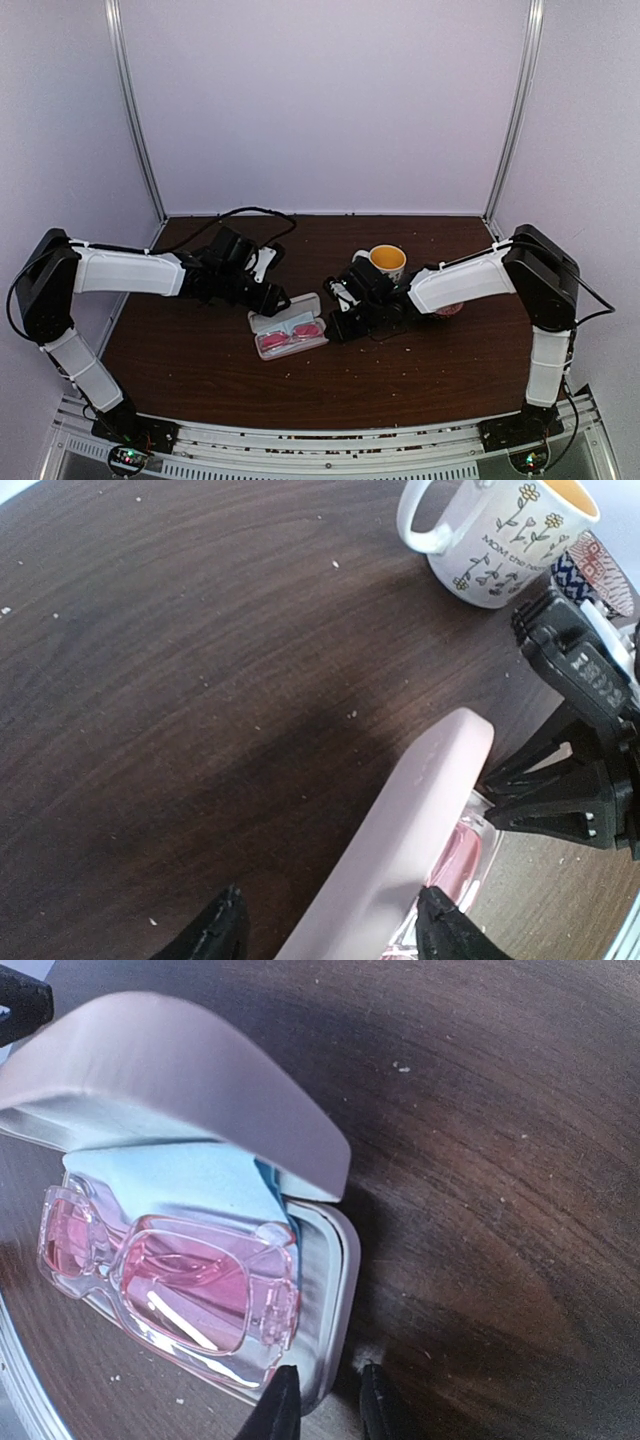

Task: Organize the sunglasses
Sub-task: Close the case with sunglasses at the center of the board.

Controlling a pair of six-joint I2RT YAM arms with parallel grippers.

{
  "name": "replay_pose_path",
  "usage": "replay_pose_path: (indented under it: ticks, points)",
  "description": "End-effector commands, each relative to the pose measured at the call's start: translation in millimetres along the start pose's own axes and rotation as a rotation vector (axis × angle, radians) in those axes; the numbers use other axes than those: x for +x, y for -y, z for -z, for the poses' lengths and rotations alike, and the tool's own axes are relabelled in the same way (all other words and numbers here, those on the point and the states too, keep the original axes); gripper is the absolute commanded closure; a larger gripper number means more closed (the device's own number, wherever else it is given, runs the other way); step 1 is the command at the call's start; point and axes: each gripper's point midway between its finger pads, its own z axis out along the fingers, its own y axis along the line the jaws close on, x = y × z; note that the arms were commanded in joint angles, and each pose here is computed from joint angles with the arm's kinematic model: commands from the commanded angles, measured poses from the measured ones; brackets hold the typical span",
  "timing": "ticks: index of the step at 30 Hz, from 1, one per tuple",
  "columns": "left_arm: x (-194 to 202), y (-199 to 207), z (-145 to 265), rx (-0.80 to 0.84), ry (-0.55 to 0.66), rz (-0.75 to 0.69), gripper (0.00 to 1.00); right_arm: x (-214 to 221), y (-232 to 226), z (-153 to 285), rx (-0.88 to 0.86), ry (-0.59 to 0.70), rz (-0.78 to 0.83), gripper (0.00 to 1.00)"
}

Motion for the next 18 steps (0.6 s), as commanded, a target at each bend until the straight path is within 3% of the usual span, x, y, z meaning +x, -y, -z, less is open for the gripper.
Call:
replay_pose_path:
  ticks: [1,18]
  points:
    - [-7,9,1,0.07,0.056,0.025,0.43,7,6,-7,0.037,0.004,-0.018,0.8]
    - [11,29,-1,0.181,0.078,-0.02,0.48,9,10,-8,0.072,0.014,-0.039,0.88]
